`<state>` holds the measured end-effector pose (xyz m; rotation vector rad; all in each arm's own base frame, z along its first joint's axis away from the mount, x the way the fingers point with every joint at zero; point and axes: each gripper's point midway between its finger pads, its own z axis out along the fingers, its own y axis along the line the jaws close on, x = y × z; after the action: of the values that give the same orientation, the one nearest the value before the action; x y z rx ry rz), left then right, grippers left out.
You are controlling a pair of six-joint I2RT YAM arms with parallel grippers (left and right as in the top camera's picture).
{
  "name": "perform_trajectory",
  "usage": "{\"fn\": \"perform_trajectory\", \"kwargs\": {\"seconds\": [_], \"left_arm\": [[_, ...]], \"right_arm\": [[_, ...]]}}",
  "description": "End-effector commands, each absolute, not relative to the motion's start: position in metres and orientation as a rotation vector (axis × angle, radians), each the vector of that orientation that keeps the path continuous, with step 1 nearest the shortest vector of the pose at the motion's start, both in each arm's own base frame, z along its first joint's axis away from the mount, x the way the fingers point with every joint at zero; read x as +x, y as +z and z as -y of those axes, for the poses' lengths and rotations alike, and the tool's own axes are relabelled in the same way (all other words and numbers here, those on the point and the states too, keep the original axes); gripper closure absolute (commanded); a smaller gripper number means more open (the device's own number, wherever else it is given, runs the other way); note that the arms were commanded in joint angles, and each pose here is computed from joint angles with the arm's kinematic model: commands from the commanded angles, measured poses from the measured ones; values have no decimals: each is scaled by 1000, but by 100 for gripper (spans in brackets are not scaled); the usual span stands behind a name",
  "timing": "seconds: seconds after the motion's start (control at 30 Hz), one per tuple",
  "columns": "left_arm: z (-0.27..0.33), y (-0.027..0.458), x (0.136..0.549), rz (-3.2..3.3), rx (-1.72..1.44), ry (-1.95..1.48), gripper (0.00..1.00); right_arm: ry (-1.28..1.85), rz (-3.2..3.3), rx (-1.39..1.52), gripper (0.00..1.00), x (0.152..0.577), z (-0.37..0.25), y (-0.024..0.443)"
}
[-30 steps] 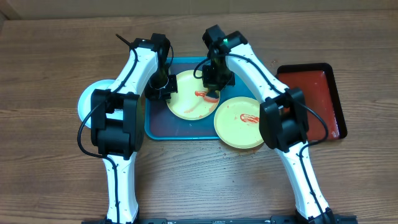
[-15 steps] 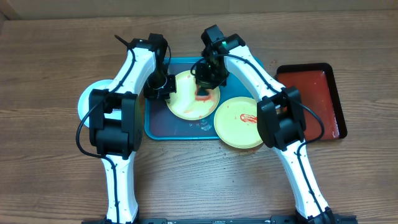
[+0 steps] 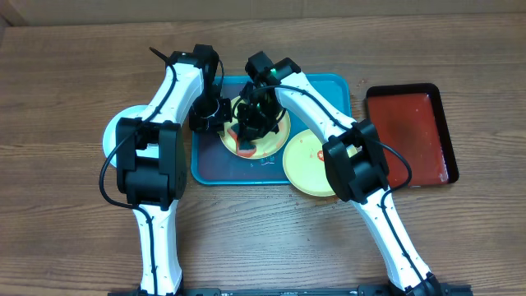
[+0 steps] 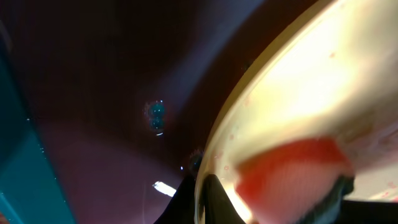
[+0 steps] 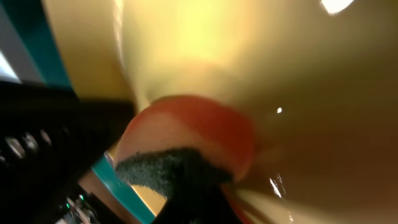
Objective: Clean dirty plates on tray and stack at the side
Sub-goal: 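Scrub the yellow plate with the sponge while left gripper holds it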
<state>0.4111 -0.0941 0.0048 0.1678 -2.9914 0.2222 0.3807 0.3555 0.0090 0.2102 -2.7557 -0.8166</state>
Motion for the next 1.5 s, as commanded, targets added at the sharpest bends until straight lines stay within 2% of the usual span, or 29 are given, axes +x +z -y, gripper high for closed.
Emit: {"fn": "perform_trajectory", "kwargs": {"seconds": [0.0,0.27,0.43,0.57,0.77,0.97,1.27,1.4,1.47], "left_arm": [[81,-37,394,2917,138,122,96],[75,-37,395,2916,157,124,96],[74,-37,395,2913,163,124,96],[74,-37,394,2909,163,123,96],[74,-37,395,2914,163,125,96],[74,-37,396,2916,163,125,96],[74,-37,396,2915,162,126,96],[74,-37,396,2916,163,125,96],[74,-37,397,2920,164,127,96]], "right_arm": [[-496,2853,241,96,383,-309,-14],[198,3108,160,96,428,-218,-10],[370,3244,83,96,460,-203,-6],[294,3316,-23,96,474,-214,-6],[-350,3251,12,96,472,-286,-17],[-705,3104,112,96,448,-338,-26],[-956,2853,288,96,396,-386,-11],[-862,2792,319,96,379,-363,-12],[-648,2848,270,96,384,-328,-18]]}}
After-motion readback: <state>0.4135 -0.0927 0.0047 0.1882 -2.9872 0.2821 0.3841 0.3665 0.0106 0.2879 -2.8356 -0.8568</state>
